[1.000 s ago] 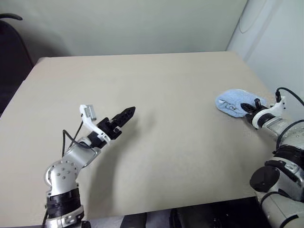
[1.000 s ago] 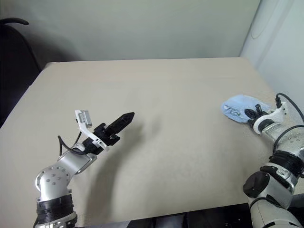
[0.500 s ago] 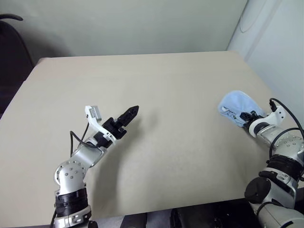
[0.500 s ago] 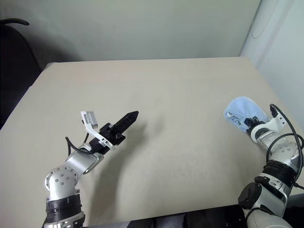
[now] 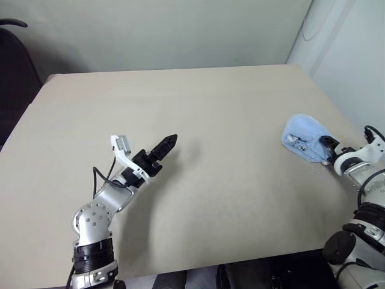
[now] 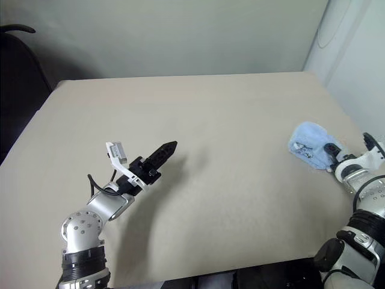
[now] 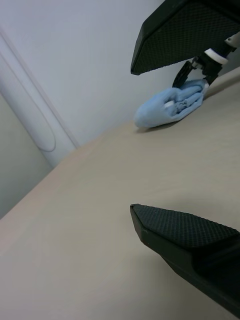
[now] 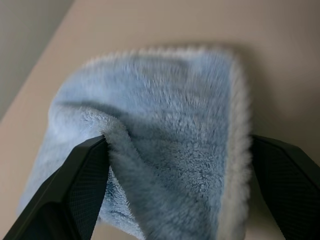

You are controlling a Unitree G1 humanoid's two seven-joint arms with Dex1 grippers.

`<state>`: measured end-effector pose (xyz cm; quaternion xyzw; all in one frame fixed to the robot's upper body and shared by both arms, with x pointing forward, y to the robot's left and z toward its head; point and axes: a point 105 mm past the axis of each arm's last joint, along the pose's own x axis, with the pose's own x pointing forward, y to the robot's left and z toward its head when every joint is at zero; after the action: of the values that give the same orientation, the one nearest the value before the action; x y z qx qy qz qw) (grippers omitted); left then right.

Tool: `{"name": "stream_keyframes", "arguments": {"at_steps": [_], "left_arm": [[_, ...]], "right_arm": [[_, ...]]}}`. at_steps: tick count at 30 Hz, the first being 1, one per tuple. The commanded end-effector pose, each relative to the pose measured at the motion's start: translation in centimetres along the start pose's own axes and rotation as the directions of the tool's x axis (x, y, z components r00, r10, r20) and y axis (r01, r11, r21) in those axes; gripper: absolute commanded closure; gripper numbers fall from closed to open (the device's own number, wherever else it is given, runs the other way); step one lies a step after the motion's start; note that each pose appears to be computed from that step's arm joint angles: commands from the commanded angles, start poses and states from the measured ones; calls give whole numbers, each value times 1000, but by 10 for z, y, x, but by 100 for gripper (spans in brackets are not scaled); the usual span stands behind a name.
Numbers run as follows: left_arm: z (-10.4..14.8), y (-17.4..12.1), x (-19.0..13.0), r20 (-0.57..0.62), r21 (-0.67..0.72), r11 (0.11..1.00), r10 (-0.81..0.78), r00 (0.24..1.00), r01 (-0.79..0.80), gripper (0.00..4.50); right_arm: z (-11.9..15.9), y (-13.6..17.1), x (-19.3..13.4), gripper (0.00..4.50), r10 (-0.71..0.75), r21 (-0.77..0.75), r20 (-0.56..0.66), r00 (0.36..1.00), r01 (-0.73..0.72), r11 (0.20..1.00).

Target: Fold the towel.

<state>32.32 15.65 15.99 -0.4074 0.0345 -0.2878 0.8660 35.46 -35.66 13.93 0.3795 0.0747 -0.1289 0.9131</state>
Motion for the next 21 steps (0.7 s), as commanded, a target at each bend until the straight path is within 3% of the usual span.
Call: {"name": "stream_keyframes", "arguments": {"at_steps": [1, 6, 11, 21], "left_arm": [[4, -6, -2, 31, -1, 999, -37, 999, 37, 0], [8, -1, -5, 51, -7, 1000, -21, 998, 22, 0], [8, 0, -5, 48, -2, 1000, -16, 999, 16, 0], [19, 3, -15, 89, 20, 1000, 10, 996, -12, 0]], "right_arm": [[25, 19, -15, 3, 171, -44, 52, 984, -169, 985], [9, 30, -25, 3, 309, -128, -96, 946, -320, 939], [1, 34, -23, 3, 314, -225, -169, 934, -346, 911], [50, 32, -3, 3, 209, -425, 122, 970, -139, 895]]}}
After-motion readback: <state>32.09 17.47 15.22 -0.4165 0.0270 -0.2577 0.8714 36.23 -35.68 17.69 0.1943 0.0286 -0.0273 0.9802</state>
